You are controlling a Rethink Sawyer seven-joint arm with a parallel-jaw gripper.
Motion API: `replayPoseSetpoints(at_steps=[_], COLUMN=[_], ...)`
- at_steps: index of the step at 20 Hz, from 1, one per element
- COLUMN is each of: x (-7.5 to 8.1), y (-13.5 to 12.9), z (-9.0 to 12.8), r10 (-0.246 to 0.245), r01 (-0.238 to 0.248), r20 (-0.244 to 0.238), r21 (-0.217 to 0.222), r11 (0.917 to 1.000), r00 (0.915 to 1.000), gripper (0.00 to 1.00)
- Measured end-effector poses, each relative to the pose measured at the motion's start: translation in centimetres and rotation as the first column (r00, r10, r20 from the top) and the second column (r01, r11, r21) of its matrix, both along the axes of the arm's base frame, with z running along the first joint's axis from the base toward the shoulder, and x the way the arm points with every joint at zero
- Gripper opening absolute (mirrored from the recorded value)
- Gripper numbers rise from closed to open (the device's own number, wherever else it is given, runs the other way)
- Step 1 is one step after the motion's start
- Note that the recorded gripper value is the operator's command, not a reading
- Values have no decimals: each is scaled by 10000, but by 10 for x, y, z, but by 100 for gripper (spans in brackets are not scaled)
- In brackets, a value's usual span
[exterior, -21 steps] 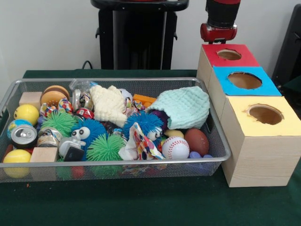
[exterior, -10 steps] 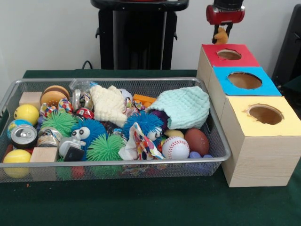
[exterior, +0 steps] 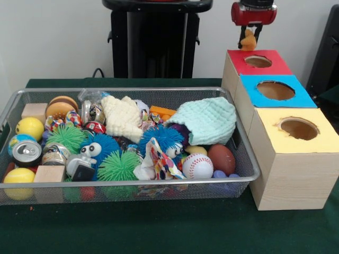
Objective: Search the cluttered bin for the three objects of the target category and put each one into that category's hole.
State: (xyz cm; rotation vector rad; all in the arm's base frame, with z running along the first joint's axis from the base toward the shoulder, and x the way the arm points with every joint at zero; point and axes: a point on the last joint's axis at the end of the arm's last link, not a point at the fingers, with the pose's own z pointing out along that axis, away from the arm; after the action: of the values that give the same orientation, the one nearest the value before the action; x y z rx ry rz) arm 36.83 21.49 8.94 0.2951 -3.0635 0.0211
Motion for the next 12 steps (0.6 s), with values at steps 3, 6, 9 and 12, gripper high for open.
replayPoseSetpoints(at_steps=[3, 6, 9, 12], x=[4, 12, 19, 34], y=[-1, -2, -2, -3], z=[0, 3, 6, 14], r10=[-48, -106, -144, -221], r01=[46, 99, 131, 199], r20=[-261, -739, -1043, -1433], r21=[-49, -101, -129, -170], r11=[10000, 9999, 9998, 9997], r00=[9996, 9972, 9944, 9894], gripper=[0, 0, 0, 0])
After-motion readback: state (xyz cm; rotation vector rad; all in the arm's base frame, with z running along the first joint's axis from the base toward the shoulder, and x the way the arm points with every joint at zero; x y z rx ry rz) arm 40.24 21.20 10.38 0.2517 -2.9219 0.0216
